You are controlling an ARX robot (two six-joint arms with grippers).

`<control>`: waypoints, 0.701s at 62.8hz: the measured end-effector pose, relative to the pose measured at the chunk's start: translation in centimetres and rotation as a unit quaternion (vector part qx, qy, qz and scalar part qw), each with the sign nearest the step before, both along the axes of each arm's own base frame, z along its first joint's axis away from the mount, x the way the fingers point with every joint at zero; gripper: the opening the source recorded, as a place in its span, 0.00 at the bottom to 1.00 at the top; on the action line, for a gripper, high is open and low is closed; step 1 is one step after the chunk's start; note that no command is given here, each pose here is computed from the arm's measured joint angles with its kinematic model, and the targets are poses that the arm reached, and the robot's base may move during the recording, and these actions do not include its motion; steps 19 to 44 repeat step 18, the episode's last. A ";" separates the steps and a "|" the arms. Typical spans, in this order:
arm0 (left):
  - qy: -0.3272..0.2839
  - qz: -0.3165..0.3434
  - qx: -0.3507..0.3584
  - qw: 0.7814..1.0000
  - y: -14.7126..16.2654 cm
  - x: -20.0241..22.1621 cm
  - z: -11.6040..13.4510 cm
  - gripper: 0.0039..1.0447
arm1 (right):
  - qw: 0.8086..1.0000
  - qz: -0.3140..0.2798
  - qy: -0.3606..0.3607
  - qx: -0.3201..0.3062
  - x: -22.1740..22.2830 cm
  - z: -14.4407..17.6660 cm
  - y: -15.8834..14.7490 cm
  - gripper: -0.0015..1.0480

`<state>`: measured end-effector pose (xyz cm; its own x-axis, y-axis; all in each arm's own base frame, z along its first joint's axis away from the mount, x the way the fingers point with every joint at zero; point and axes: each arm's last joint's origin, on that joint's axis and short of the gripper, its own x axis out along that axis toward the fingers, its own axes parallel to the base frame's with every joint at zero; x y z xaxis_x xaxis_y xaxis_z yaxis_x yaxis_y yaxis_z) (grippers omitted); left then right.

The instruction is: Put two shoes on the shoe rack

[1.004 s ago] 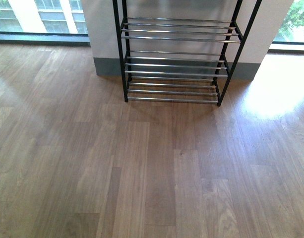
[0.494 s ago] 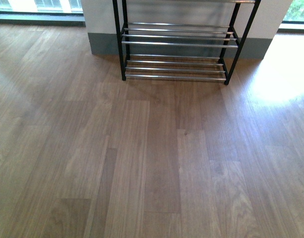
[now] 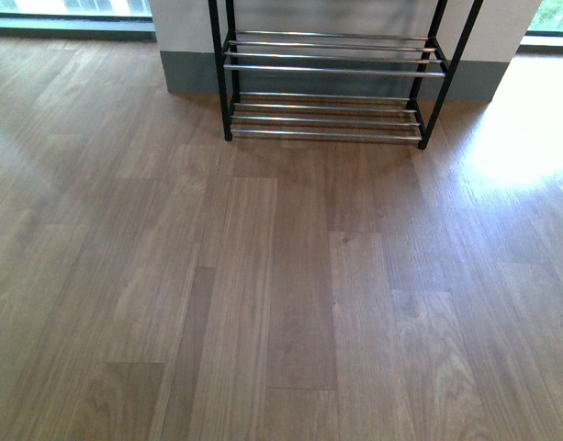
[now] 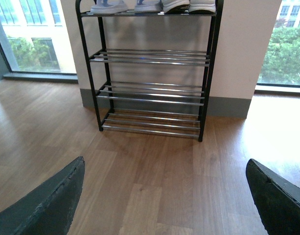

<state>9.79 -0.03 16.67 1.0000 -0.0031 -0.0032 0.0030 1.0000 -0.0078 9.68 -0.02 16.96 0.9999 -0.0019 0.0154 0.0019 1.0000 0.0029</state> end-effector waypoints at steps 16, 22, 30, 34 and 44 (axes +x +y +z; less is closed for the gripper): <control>0.000 0.000 0.000 1.000 0.0 0.0 0.0 0.91 | 1.000 0.000 0.000 0.000 0.0 0.0 0.0 0.91; 0.000 0.000 0.000 1.000 0.0 0.0 0.0 0.91 | 1.000 0.000 0.000 0.000 0.0 0.0 0.0 0.91; 0.000 0.000 0.000 1.000 0.0 0.0 0.0 0.91 | 1.000 0.000 0.000 0.000 0.0 0.0 0.0 0.91; 0.000 0.000 0.000 1.000 0.0 0.0 0.0 0.91 | 1.000 0.000 0.000 0.000 0.0 0.0 0.0 0.91; 0.000 0.000 0.000 1.000 0.0 0.0 0.0 0.91 | 1.000 0.000 0.000 0.000 0.0 0.0 0.0 0.91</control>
